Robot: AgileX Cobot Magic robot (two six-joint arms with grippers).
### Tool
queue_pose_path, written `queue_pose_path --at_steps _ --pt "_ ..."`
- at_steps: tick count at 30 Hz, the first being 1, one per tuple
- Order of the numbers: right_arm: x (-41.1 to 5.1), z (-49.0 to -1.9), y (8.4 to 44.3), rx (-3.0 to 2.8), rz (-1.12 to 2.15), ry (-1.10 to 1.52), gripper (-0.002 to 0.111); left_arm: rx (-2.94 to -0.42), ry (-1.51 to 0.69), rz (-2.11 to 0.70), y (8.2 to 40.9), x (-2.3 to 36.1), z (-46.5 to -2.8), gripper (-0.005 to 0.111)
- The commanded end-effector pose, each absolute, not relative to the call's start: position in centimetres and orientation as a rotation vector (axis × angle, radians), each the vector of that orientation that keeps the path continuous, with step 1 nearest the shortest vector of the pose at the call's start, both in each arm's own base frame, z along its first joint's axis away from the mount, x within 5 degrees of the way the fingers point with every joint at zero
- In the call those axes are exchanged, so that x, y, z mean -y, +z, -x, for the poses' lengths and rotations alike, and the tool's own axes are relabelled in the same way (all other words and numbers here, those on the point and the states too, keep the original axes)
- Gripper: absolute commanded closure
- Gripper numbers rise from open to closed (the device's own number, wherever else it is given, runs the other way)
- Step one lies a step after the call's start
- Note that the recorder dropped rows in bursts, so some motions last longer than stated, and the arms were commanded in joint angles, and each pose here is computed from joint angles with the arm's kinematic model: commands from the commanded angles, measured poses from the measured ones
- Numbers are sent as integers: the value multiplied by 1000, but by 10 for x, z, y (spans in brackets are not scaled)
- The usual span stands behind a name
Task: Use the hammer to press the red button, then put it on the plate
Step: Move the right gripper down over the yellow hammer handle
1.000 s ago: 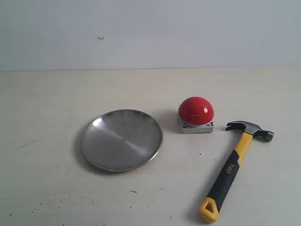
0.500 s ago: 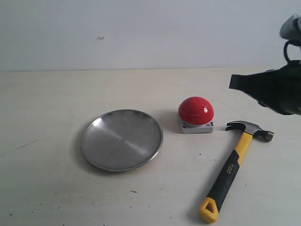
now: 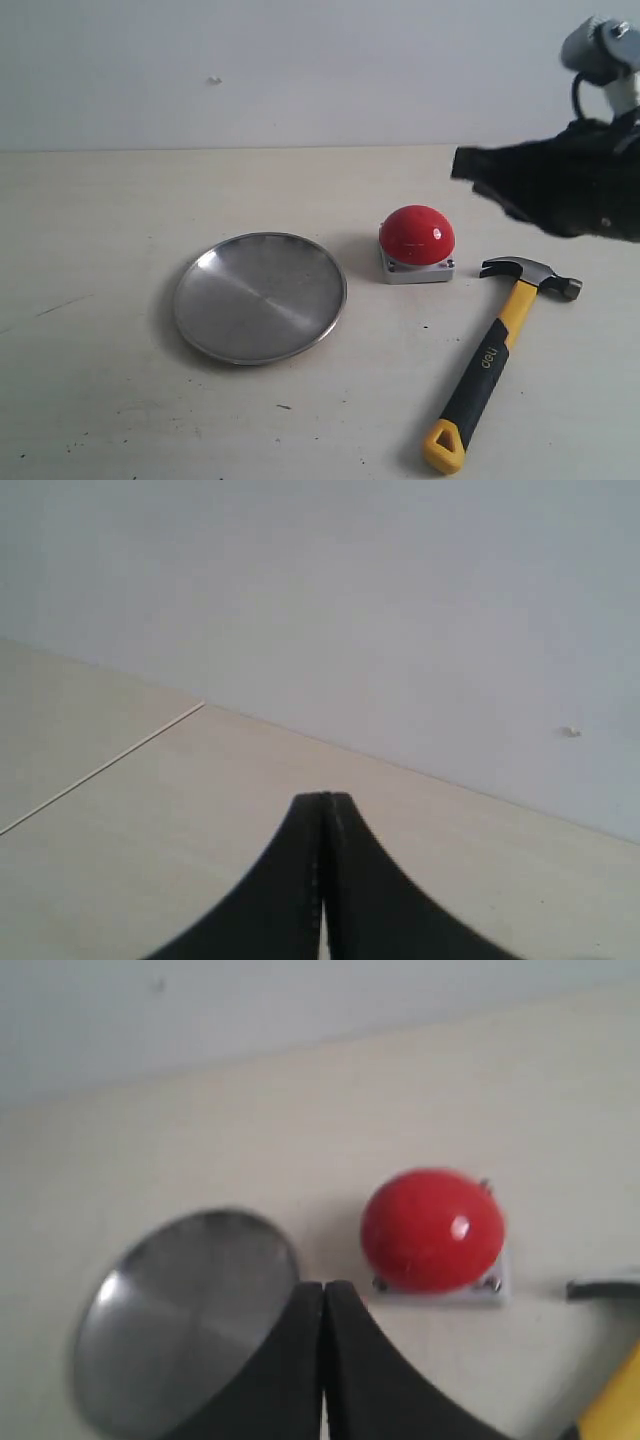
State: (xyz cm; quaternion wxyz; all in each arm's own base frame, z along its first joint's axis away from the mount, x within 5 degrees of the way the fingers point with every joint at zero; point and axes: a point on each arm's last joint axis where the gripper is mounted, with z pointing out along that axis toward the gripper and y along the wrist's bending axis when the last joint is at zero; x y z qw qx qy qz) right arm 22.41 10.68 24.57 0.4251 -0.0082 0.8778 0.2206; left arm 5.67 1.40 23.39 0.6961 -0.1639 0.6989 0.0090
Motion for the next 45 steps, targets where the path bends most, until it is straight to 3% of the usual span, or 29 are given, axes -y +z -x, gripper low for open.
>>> queue_pose_path --at_steps 1,5,7,10,13,23,28,34,45 --pt "-117 -210 221 -2442 312 578 108 -1550 19 369 234 -14 -56 107" --pt "-116 -207 206 -2713 305 594 108 -1550 19 369 234 -14 -56 107" --pt "-108 -211 197 -2879 262 440 108 -1550 19 369 234 -14 -56 107" --pt "-97 -221 192 -2953 43 210 108 -1550 19 369 234 -14 -56 107" --pt "-93 -229 196 -2903 -258 168 108 -1550 19 369 234 -14 -56 107" --pt "-83 -239 197 -2664 -858 82 84 -1550 19 369 234 -14 -56 107" --pt "-92 -252 179 -2647 -893 165 71 -1550 19 369 234 -14 -56 107" --pt "-94 -257 150 -2726 -879 71 54 -1550 19 369 234 -14 -56 107" --pt "-102 -271 147 -2578 -1020 258 49 -1550 19 369 234 -14 -56 107"
